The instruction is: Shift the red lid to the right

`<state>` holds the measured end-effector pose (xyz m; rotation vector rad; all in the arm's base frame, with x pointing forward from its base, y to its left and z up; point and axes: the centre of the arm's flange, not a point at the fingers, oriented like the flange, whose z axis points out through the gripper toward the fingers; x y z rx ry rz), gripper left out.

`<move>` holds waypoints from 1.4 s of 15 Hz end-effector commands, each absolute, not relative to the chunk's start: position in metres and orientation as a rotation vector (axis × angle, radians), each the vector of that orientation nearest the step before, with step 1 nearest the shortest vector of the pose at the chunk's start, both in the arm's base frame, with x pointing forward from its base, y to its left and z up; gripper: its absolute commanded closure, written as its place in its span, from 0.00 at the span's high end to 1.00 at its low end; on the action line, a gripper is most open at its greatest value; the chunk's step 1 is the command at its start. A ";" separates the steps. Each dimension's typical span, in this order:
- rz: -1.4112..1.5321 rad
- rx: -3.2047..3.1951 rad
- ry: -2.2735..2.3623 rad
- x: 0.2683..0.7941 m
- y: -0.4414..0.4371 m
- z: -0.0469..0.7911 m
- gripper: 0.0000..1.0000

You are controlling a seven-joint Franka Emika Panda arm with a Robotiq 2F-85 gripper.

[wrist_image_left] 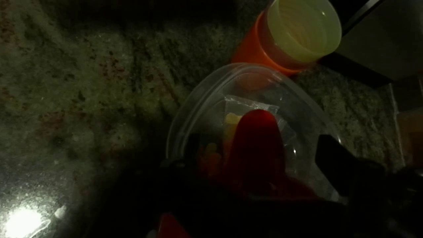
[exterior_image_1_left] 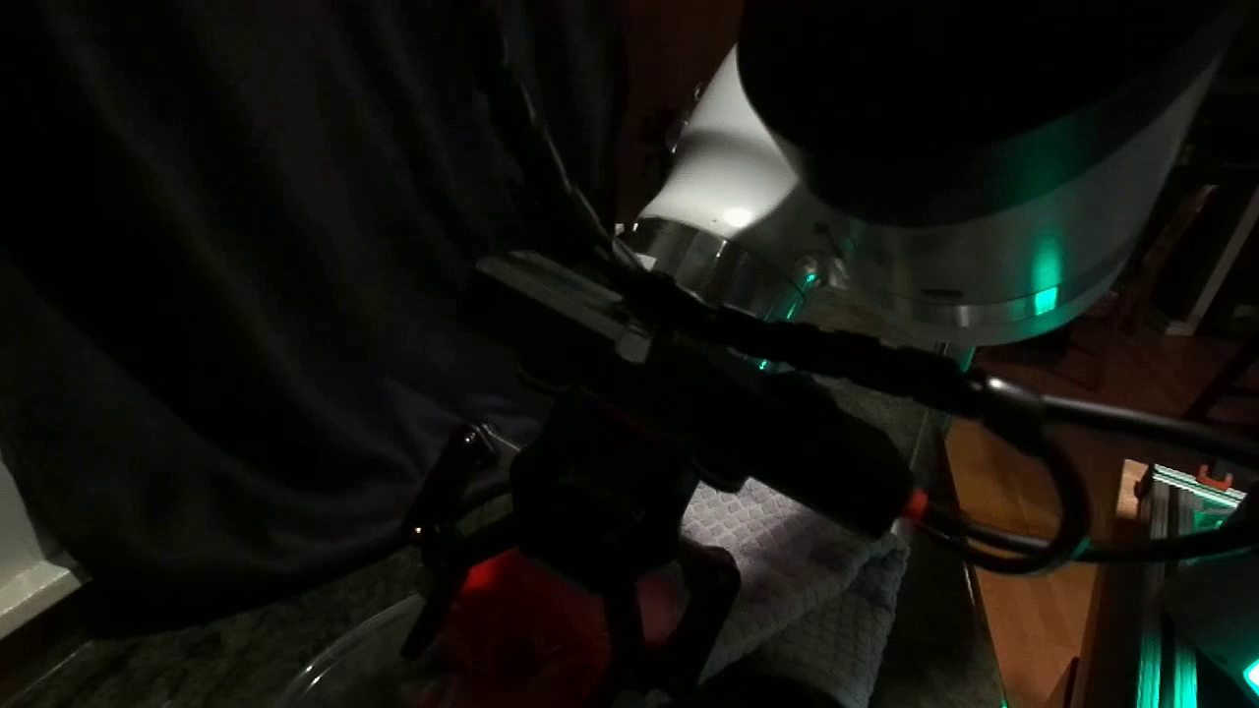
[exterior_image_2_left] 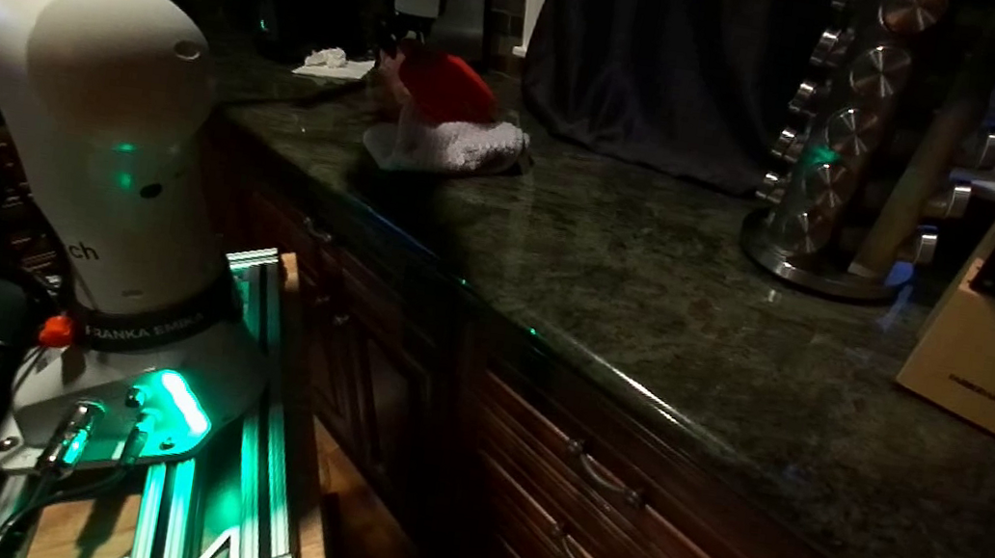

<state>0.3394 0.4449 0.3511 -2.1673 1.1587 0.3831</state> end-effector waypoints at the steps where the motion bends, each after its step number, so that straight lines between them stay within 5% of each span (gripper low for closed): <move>1: 0.400 -2.122 1.203 0.345 0.455 0.337 0.84; 3: 0.415 -2.117 1.213 0.347 0.457 0.331 0.74; 7: 0.433 -2.134 1.208 0.347 0.459 0.333 0.34; 12: 0.415 -2.158 1.165 0.337 0.459 0.364 0.01; 21: 0.341 -2.200 1.115 0.312 0.436 0.396 0.00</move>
